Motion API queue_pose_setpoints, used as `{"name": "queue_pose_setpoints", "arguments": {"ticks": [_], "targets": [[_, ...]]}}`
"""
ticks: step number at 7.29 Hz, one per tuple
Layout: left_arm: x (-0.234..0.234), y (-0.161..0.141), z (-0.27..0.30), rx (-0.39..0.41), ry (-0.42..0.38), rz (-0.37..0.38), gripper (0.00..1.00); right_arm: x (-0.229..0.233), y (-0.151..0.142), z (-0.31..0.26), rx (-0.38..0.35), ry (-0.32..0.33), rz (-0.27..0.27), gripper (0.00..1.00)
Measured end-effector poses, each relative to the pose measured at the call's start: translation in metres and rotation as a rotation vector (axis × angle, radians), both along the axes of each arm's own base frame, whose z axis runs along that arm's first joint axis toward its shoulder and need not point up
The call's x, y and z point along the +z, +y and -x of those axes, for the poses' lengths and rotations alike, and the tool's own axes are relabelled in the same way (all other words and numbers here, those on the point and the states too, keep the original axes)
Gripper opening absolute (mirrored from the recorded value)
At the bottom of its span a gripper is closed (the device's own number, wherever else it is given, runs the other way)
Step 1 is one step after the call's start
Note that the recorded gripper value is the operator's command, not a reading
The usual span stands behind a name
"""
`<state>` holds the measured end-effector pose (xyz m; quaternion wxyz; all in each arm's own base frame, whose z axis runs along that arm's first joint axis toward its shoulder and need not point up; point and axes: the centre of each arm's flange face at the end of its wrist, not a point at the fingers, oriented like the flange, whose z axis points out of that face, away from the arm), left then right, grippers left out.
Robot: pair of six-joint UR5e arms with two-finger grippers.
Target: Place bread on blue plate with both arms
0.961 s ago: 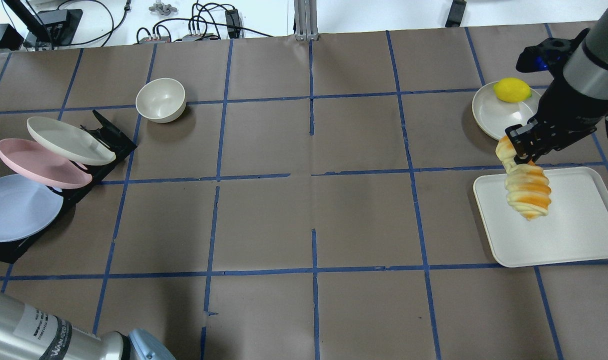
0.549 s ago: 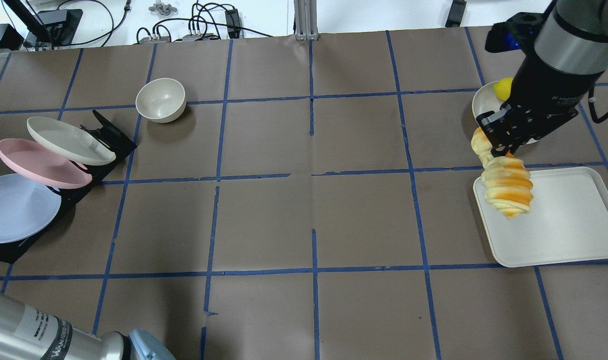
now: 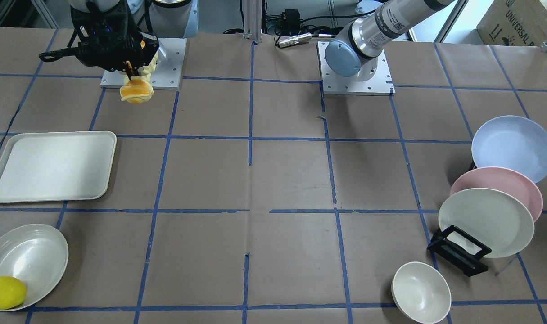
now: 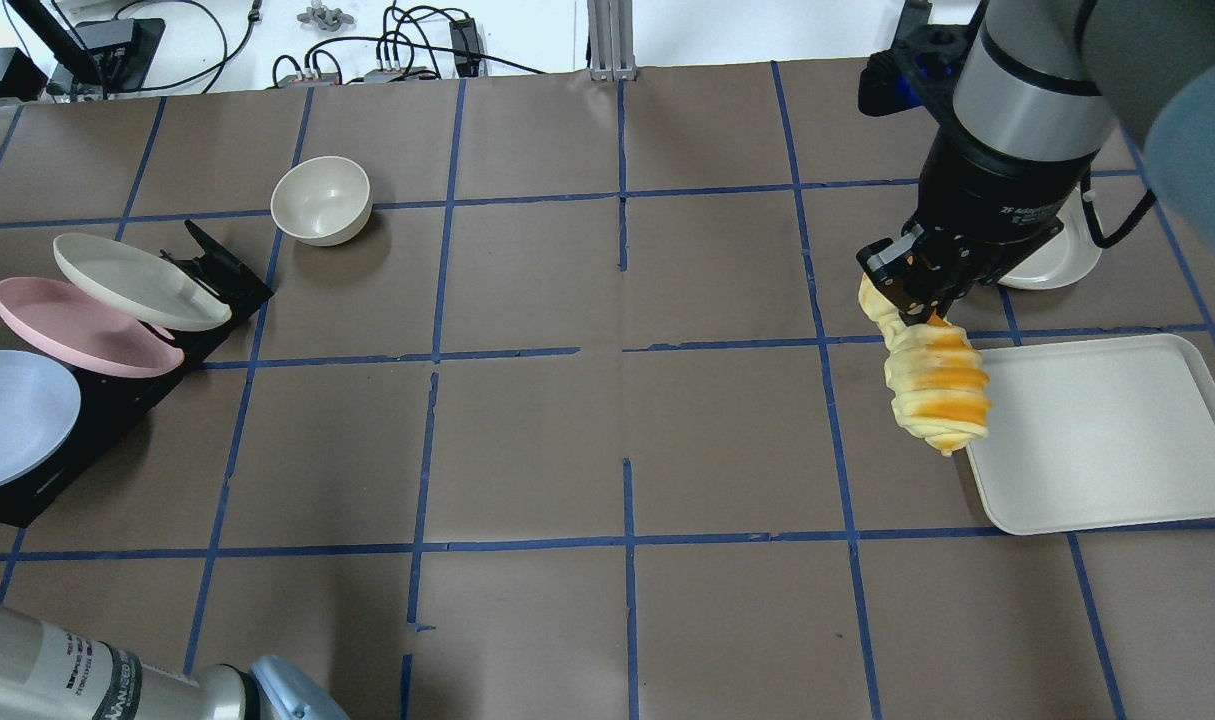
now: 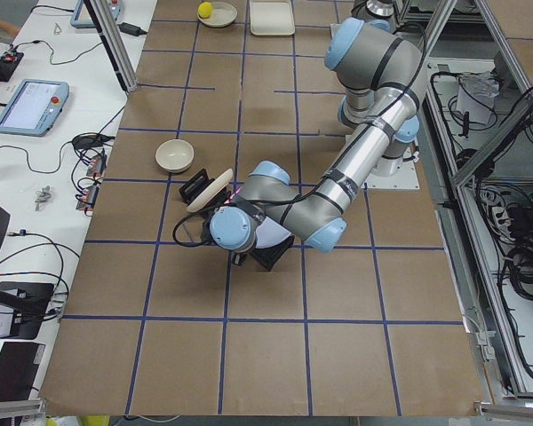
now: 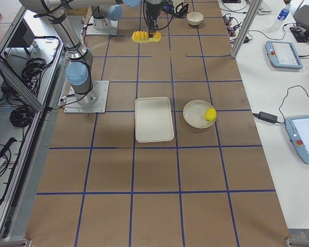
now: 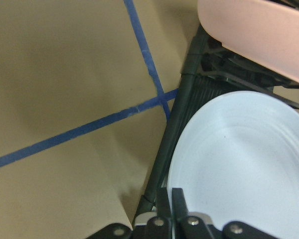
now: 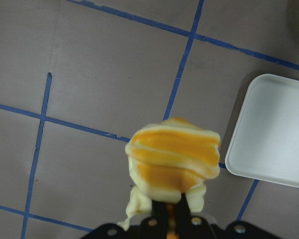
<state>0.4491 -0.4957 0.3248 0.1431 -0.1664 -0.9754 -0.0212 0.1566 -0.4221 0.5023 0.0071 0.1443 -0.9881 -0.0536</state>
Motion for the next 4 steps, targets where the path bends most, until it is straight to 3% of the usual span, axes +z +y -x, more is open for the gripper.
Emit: {"name": "queue_pose_setpoints", "arguments": {"ticks": [4], "targets": [[0.12,0.038,0.072,0.012,-0.026,-0.002,0.03,-0.018,0.02,0.003,0.013,0.0,-0.021,0.05]]}}
